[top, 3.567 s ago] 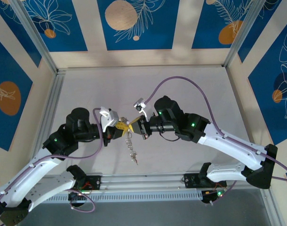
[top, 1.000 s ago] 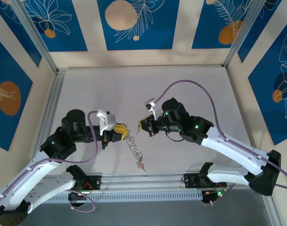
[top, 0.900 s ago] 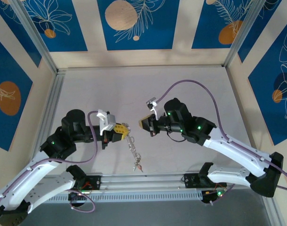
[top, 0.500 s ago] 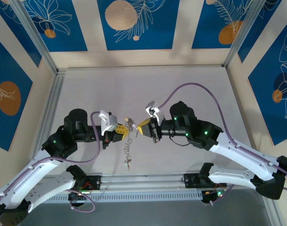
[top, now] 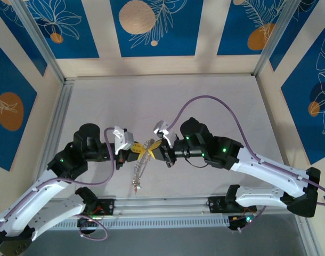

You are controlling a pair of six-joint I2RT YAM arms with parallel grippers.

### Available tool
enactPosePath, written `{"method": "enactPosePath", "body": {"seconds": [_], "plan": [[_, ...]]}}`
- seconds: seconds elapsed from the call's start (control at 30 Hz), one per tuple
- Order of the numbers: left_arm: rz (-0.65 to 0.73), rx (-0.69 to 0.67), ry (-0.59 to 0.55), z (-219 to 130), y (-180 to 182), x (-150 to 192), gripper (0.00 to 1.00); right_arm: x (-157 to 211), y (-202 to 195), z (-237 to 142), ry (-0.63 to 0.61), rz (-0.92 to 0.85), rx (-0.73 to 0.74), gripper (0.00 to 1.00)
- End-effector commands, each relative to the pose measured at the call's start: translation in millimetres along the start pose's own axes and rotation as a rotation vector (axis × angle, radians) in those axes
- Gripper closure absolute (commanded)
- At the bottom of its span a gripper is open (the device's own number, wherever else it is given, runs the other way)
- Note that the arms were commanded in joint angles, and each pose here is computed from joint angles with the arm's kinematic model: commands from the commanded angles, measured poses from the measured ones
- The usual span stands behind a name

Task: Put the keys on the keyring

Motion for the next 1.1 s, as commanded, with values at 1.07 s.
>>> {"method": "enactPosePath", "body": {"seconds": [1.07], "plan": [[0.092,0.075,-0.091,-9,-14,-18,1.0,-7,10,-12,-0.047,-0.09,-0.097,1.0]]}}
Point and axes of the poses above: each hand's point on the last joint's axis, 136 mm out from that joint toward the fingers, its own z axis out along the fingers, its own y axis along the line the jaws close on, x = y × z, the point moved 7 cm from there along -z, back along the fingers, and after that the axes turned 7 degrees about -z, right-handed, at the moved point
